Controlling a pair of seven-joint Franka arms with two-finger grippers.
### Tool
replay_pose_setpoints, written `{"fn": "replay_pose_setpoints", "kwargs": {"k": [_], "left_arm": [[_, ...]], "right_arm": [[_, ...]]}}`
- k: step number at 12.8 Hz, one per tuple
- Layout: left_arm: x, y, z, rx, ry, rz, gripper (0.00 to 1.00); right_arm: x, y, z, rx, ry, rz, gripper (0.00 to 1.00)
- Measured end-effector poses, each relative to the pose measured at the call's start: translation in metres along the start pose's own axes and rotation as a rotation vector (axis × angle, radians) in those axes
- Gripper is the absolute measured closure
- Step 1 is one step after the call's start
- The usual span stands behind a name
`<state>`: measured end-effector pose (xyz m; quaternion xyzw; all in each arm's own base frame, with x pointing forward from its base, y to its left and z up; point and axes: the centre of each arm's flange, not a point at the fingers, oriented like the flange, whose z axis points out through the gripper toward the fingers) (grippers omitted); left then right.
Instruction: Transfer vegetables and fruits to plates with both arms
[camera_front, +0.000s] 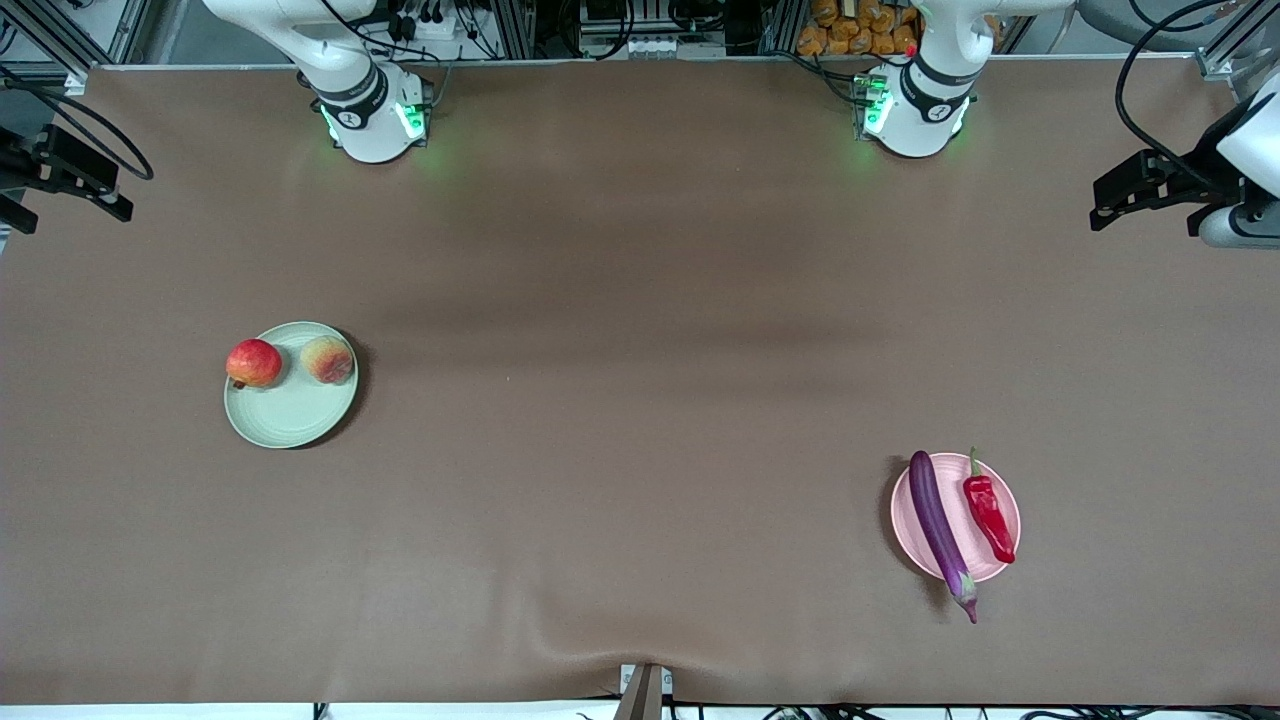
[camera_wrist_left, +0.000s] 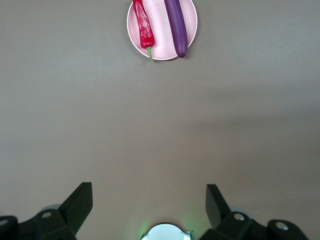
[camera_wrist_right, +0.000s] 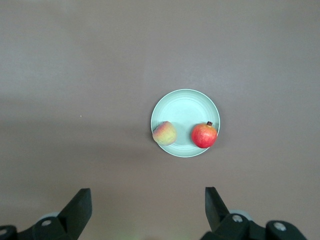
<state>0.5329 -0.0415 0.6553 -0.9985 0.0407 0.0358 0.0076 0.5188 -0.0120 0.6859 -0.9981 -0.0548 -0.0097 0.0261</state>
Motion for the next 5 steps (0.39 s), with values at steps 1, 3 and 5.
{"fn": "replay_pose_setpoints", "kwargs": {"k": [1, 3, 5], "left_arm": [[0.0002, 0.0001, 0.0002, 0.000, 0.000, 0.000, 0.00], [0.0006, 0.0001, 0.0008, 0.000, -0.002, 0.000, 0.00], [0.0013, 0.0005, 0.0018, 0.000, -0.003, 0.001, 0.00]], "right_arm": [[0.0000, -0.0006, -0.0002, 0.002, 0.000, -0.001, 0.00], [0.0000, -0.0014, -0.0001, 0.003, -0.001, -0.003, 0.00], [0.0000, -0.0021, 0.0000, 0.003, -0.002, -0.004, 0.00]]}}
